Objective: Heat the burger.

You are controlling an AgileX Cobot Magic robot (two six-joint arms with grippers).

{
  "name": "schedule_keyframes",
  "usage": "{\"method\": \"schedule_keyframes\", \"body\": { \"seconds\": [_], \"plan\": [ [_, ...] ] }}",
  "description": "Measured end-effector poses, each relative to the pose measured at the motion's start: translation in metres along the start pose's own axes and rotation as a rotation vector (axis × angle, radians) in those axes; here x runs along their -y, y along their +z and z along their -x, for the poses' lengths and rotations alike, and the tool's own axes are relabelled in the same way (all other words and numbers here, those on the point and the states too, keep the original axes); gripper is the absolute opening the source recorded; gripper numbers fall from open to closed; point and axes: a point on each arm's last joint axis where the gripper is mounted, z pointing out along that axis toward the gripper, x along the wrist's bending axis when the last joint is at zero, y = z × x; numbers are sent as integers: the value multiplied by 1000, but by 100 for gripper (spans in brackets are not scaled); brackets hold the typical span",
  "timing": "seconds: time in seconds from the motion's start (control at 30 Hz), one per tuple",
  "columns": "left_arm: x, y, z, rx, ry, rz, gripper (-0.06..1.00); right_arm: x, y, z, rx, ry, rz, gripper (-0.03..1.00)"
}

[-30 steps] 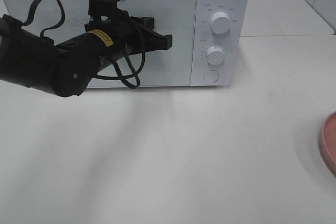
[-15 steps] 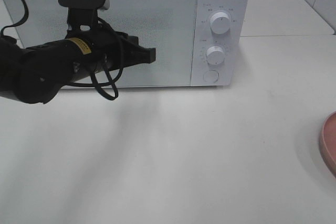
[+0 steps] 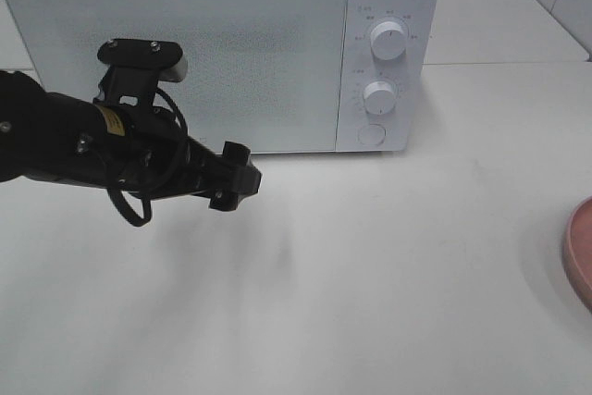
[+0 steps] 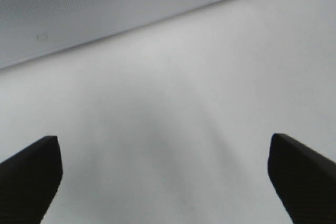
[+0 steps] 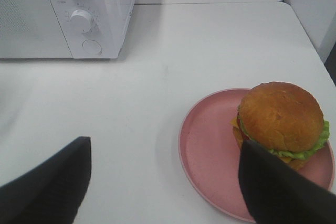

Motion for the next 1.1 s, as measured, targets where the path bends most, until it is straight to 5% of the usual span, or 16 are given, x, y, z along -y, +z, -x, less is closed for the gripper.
{"method": "schedule_keyframes", "body": {
  "seconds": [0.37,0.5,0.83,1.1],
  "plan": [
    [17,-48,4,32,10,-323,99,0,0,0,0,0,0,75],
    [18,-60,-2,25,-16,-368,99,0,0,0,0,-1,0,75],
    [13,-109,-66,-103,-229,-412,99,0,0,0,0,-1,0,75],
    [23,-151,-107,-221,-306,-443,99,0,0,0,0,-1,0,74]
  ]
}}
